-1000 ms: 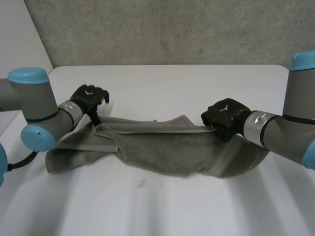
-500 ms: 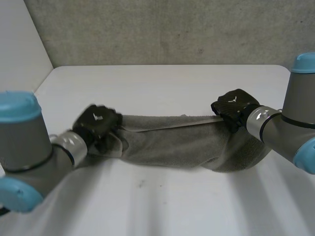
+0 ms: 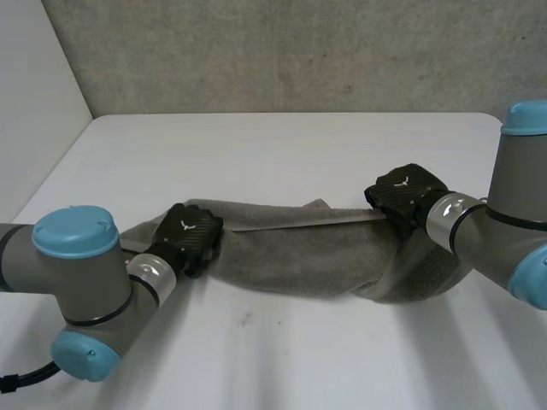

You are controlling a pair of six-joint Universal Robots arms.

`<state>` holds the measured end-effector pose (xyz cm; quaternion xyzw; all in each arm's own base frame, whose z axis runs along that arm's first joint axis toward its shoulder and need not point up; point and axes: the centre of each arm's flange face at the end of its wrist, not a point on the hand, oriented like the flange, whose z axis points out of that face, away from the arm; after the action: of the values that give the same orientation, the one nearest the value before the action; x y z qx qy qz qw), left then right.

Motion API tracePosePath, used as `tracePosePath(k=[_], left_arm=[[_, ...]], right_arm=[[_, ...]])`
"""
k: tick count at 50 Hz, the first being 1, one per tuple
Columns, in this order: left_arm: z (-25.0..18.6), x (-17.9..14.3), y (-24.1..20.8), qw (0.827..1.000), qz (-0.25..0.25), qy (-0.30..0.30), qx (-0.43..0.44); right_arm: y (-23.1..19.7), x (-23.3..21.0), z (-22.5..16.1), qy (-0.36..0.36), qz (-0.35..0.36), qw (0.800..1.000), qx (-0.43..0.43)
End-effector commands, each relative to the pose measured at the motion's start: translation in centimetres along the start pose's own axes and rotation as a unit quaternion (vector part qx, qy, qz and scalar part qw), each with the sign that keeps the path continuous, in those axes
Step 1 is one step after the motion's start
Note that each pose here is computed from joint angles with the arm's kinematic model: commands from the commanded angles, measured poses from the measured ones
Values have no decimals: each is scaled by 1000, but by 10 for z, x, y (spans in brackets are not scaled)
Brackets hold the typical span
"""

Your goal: Fold the towel.

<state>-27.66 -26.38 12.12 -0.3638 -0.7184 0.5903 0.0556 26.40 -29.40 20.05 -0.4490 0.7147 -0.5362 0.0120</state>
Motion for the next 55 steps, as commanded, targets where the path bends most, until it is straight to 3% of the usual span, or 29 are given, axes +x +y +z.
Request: tracePosePath(k=[1,18,55], left_arm=[[5,-1,4,1000,0,-2,-4],[13,-35,1,998,1,-56,25],[-3,-44,-24,996,6,-68,53]], right_arm=[[2,-3,0,-4,0,1000,-1],[3,-5,1,-7,-1,1000,-4],[1,-4,2,-5,-3,1000,-3]])
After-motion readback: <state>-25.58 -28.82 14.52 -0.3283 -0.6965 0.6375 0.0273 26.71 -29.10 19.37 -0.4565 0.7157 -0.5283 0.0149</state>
